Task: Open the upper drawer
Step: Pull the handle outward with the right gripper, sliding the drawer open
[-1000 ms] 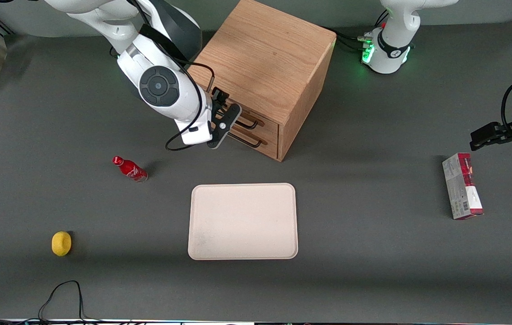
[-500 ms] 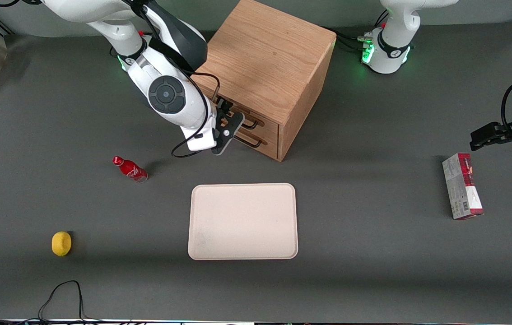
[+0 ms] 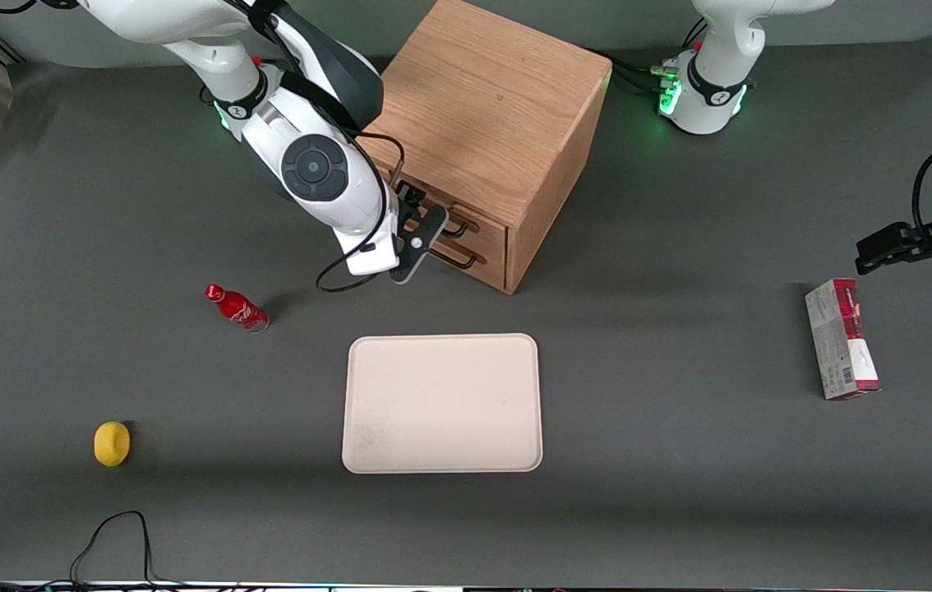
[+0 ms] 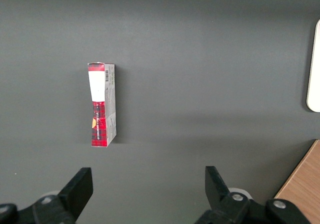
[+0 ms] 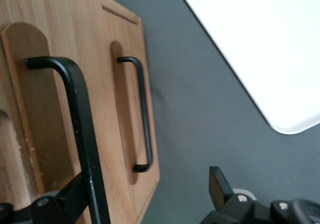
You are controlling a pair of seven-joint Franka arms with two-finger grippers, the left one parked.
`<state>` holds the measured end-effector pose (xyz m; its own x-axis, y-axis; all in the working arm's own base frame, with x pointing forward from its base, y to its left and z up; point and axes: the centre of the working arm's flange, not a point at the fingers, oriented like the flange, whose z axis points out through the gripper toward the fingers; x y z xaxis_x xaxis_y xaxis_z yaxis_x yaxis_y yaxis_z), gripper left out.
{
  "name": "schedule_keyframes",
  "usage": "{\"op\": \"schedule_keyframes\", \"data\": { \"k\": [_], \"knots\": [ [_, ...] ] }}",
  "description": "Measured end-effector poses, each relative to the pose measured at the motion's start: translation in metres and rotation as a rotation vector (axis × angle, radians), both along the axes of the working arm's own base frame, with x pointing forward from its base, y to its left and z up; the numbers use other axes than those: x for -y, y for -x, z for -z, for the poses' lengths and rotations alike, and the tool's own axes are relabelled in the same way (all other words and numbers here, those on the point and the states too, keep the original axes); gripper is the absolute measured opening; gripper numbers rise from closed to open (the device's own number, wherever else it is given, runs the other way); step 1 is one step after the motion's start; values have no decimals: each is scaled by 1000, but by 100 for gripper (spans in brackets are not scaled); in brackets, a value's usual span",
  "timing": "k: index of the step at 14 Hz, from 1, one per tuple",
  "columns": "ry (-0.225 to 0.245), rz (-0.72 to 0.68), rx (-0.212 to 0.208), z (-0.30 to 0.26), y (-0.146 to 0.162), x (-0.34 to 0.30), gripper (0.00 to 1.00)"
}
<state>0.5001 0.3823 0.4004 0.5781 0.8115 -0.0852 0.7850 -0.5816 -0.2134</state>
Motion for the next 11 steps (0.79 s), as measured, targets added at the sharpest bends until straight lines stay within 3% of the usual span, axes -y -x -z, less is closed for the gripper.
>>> {"op": "schedule_keyframes", "data": {
  "k": [4,11],
  "knots": [
    [6,6,47,2,-41,30,100],
    [-7,152,98,1,-121,103,100]
  ]
}}
